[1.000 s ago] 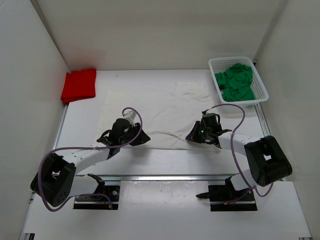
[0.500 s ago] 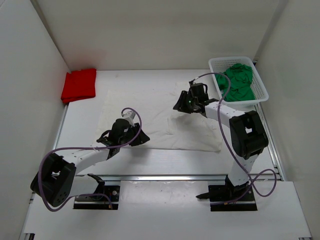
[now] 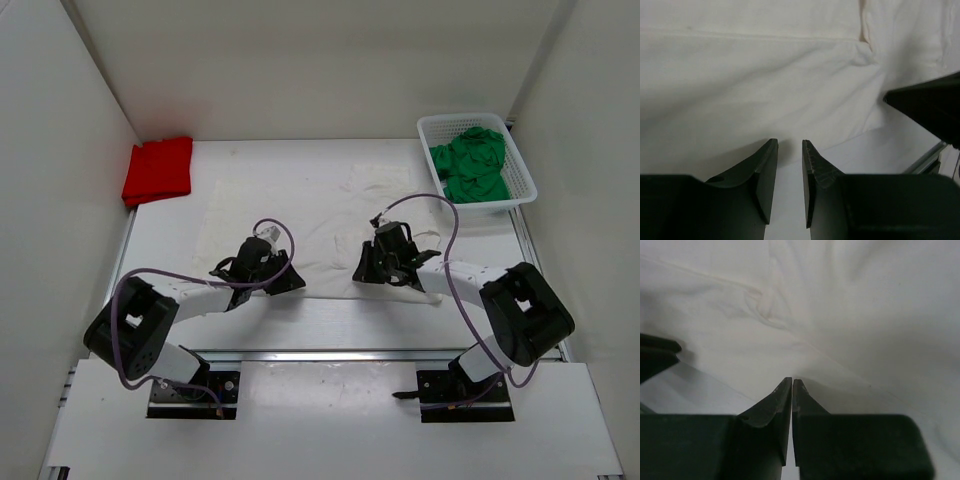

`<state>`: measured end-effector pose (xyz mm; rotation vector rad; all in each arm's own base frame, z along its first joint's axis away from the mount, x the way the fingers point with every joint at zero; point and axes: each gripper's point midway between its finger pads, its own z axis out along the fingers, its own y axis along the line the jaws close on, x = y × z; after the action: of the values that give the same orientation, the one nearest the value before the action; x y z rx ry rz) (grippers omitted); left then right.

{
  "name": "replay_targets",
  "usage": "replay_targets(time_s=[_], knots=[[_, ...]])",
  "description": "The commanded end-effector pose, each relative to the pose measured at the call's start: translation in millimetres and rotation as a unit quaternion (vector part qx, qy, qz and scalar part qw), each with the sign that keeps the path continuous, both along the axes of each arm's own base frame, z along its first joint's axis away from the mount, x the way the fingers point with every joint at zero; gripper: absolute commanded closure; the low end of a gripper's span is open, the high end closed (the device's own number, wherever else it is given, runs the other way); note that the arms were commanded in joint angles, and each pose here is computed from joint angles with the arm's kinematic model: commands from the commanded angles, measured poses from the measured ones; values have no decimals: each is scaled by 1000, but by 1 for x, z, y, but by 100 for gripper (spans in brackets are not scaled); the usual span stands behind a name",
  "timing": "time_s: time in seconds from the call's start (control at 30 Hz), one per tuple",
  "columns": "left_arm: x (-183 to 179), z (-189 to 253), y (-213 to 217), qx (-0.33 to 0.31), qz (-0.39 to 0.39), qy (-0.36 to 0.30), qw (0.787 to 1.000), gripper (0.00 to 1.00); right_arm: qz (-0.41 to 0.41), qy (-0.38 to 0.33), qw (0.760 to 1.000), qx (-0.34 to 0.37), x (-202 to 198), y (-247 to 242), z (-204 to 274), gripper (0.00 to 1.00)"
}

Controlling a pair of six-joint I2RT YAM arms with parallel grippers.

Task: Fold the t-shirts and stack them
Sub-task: Fold the flattened tshirt in 1/3 of the way

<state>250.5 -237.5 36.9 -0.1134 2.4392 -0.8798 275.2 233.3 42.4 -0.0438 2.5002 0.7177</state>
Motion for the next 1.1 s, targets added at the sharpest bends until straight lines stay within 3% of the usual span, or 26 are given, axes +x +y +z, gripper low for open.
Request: replay_targets(time_s=[0.0,0.1,0.3,0.47,0.6,0.73,0.8,0.97,1.07], knots=[[18,7,1,-35,24,3,999,63,-8,-29,1000,-3,10,-2,0,97],[5,-14,15,1,27,27,999,65,-3,-20,1000,-21,4,-4,-13,100],[-54,-48,63,-12,58,104,993,64,38,14,998,-47,-35,0,-38,100],[-59,-31,95,-9,110,61,992,59,89,33,995,-34,-72,16,-37,100],[-58,-18,84,-13,82,49,995,57,101,22,994,-37,-72,20,-19,95],[-22,30,67,-36,77,-12,996,55,94,-20,995,-1,-41,18,24,79],[10,68,60,-39,79,-64,994,55,81,-58,995,16,-18,16,53,76],[91,105,84,-66,155,-94,981,59,49,-80,996,9,17,0,68,97],[142,102,113,-36,215,-95,971,65,61,-82,995,2,16,6,63,100]])
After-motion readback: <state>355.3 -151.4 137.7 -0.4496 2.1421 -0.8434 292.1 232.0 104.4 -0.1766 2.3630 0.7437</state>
